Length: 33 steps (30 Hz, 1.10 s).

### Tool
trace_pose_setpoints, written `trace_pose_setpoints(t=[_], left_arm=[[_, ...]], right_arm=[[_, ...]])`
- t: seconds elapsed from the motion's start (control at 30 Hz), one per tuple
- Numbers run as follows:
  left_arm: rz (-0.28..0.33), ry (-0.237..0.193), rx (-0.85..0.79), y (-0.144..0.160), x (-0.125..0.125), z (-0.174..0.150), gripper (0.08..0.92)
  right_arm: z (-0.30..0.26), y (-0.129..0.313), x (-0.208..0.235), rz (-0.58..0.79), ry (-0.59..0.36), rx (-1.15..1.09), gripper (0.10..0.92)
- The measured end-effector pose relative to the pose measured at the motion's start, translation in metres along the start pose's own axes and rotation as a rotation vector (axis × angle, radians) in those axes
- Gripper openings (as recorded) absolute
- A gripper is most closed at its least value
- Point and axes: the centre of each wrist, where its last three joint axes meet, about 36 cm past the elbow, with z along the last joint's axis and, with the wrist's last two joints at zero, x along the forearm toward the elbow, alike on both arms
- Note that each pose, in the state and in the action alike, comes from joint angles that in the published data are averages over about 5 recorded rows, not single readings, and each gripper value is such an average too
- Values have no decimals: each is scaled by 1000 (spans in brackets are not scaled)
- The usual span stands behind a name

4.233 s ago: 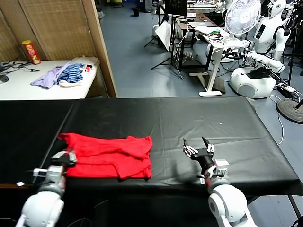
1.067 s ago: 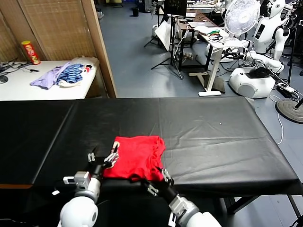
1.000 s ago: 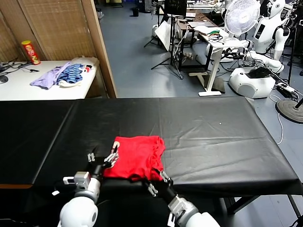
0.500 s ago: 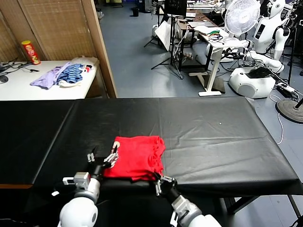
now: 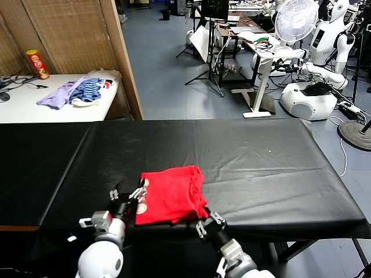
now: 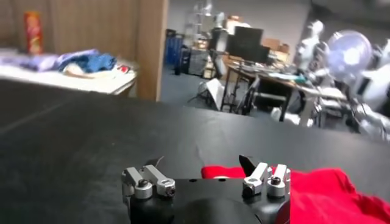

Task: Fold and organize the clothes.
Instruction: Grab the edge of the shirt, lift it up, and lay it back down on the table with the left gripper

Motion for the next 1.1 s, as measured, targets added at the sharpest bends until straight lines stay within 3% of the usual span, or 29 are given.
trace_pose_setpoints(t=[0.1,0.2,0.37,0.67,0.77,1.0,1.1], left_arm=[[4,11,143,-2,4,1,798],[28,30,291,-7,7,6,798],[46,61,443,-13,7,17,798],[39,91,514,-16,10,34,780],[39,96,524,-17,13,39,685],[34,104,533,-15,13,43,297],[33,99,501,-13,10,40,174]], right_arm=[[-10,-9,3,18,-26,-95,704],[-19,-18,4,25,-49,-173,783],[-26,-27,6,33,-76,-225,797],[-29,-32,7,36,-90,-245,798],[-29,-32,6,36,-93,-247,798],[-28,-31,7,40,-93,-253,798],[-29,-31,10,56,-91,-251,798]])
